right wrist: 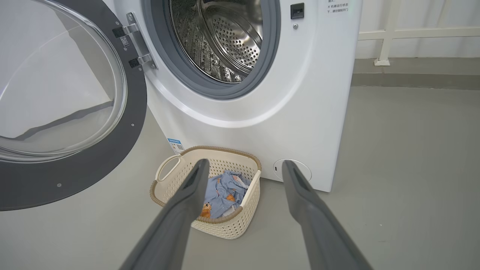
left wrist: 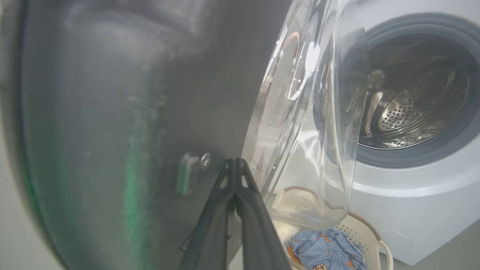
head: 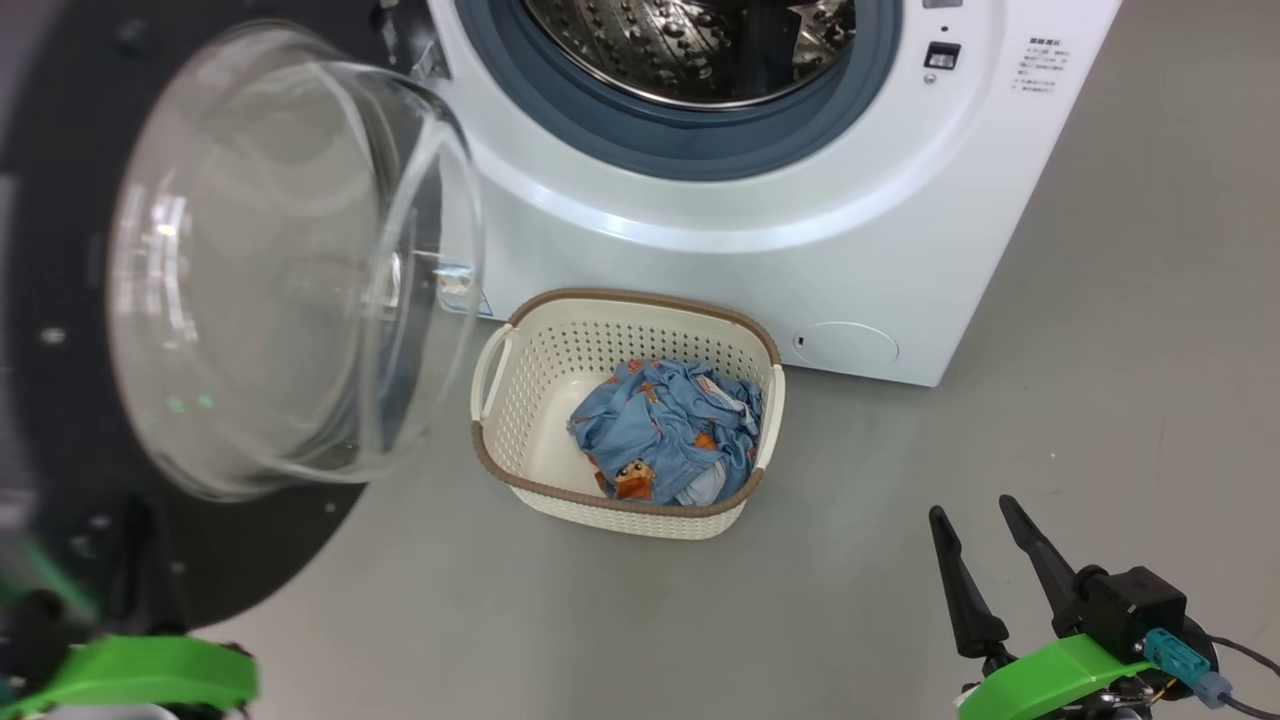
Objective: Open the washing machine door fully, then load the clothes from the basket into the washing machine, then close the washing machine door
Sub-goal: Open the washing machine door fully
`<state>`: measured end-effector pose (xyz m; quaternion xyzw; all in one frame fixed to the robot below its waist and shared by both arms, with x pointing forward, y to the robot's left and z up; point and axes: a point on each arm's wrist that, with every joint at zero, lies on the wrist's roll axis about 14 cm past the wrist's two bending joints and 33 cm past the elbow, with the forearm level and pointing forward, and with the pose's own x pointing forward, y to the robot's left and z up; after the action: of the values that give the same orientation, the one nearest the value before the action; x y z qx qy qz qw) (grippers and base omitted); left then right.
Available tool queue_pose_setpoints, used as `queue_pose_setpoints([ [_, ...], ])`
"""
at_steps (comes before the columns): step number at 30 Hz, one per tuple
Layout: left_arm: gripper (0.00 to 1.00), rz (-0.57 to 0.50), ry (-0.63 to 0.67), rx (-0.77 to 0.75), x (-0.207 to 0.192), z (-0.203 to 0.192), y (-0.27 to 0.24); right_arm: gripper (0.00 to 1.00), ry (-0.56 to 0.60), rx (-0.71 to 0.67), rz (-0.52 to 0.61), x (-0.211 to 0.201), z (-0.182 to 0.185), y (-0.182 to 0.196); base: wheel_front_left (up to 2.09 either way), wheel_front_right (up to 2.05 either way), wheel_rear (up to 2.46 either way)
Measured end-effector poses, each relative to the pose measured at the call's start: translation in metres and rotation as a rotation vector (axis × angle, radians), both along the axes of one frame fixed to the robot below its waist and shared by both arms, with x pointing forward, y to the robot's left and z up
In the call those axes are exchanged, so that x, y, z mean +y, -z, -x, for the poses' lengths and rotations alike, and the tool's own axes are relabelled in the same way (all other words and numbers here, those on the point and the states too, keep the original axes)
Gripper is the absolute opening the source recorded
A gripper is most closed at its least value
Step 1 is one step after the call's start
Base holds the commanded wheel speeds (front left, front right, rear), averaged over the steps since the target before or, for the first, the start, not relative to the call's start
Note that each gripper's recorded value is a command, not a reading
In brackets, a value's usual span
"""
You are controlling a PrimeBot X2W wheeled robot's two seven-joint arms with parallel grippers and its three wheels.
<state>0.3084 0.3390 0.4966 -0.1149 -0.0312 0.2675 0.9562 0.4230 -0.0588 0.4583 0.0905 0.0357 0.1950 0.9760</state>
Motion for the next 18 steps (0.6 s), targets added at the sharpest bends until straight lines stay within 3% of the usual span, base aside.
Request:
queue_pose_setpoints([
  [8, 0.0, -0.017, -0.091, 0.012, 0.039, -0.002, -0.002, 1.0, 0.015, -0.008, 0.001, -0.006, -0.007, -0.001, 0.0, 0.0, 0.0],
  [18, 0.0, -0.021, -0.126, 0.015, 0.059, -0.014, 0.0, 1.0, 0.042, 0.002, 0.009, -0.017, -0.009, 0.004, 0.0, 0.0, 0.0],
])
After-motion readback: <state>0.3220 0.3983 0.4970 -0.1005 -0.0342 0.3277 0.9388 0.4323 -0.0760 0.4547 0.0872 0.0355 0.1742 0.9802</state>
